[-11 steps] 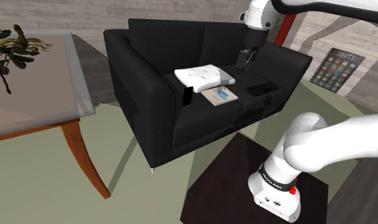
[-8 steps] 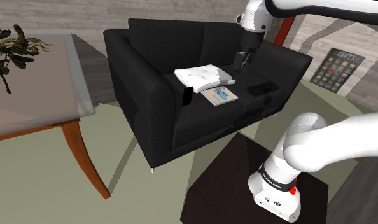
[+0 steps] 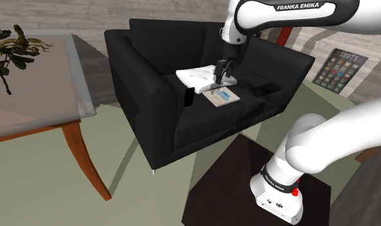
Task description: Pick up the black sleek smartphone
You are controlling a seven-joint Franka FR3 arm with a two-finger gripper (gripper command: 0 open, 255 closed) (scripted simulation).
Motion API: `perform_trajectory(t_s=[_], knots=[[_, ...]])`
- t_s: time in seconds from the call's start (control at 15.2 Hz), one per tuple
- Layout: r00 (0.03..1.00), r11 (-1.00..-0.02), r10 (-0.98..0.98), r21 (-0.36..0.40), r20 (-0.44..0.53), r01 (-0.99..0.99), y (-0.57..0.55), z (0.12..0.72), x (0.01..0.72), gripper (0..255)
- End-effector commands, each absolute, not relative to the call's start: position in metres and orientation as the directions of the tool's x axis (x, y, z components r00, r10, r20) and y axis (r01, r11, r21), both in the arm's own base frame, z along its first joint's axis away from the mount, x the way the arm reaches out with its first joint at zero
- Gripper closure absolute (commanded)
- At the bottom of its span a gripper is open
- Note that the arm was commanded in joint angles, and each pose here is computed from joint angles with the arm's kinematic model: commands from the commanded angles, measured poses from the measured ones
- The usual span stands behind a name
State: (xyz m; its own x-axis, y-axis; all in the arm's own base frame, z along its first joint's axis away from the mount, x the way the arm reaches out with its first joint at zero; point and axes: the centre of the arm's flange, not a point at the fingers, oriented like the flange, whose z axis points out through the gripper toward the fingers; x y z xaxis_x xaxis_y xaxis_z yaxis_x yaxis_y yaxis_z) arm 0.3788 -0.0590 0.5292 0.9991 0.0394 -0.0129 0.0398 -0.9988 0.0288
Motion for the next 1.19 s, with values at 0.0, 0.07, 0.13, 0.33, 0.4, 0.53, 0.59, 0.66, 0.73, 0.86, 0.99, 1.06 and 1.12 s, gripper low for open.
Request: perform_trajectory(t_s=[0.0, 0.07, 0.13, 0.33, 0.4, 0.53, 0.59, 0.66, 0.73, 0.86, 0.99, 1.06, 1.12], knots=[[0.999, -0.999, 0.032, 0.028, -0.009, 0.032, -0.067, 0.514, 0.400, 0], [1.000, -0.999, 0.029, 0.027, -0.008, 0.029, -0.071, 0.506, 0.410, 0], [1.000, -0.999, 0.025, 0.026, -0.007, 0.025, -0.075, 0.499, 0.420, 0], [1.000, -1.000, 0.014, 0.024, -0.004, 0.014, -0.087, 0.476, 0.450, 0], [1.000, -1.000, 0.011, 0.023, -0.003, 0.011, -0.090, 0.469, 0.460, 0], [1.000, -1.000, 0.003, 0.021, 0.000, 0.003, -0.098, 0.454, 0.480, 0], [1.000, -1.000, 0.000, 0.020, 0.001, 0.000, -0.102, 0.446, 0.490, 0], [1.000, -1.000, -0.004, 0.019, 0.002, -0.004, -0.106, 0.439, 0.500, 0], [1.000, -1.000, -0.007, 0.018, 0.003, -0.007, -0.111, 0.431, 0.510, 0], [1.000, -1.000, -0.015, 0.017, 0.005, -0.015, -0.119, 0.416, 0.530, 0], [1.000, -1.000, -0.022, 0.015, 0.006, -0.022, -0.127, 0.402, 0.550, 0], [1.000, -1.000, -0.025, 0.014, 0.007, -0.026, -0.131, 0.394, 0.560, 0], [1.000, -0.999, -0.029, 0.013, 0.008, -0.029, -0.136, 0.387, 0.570, 0]])
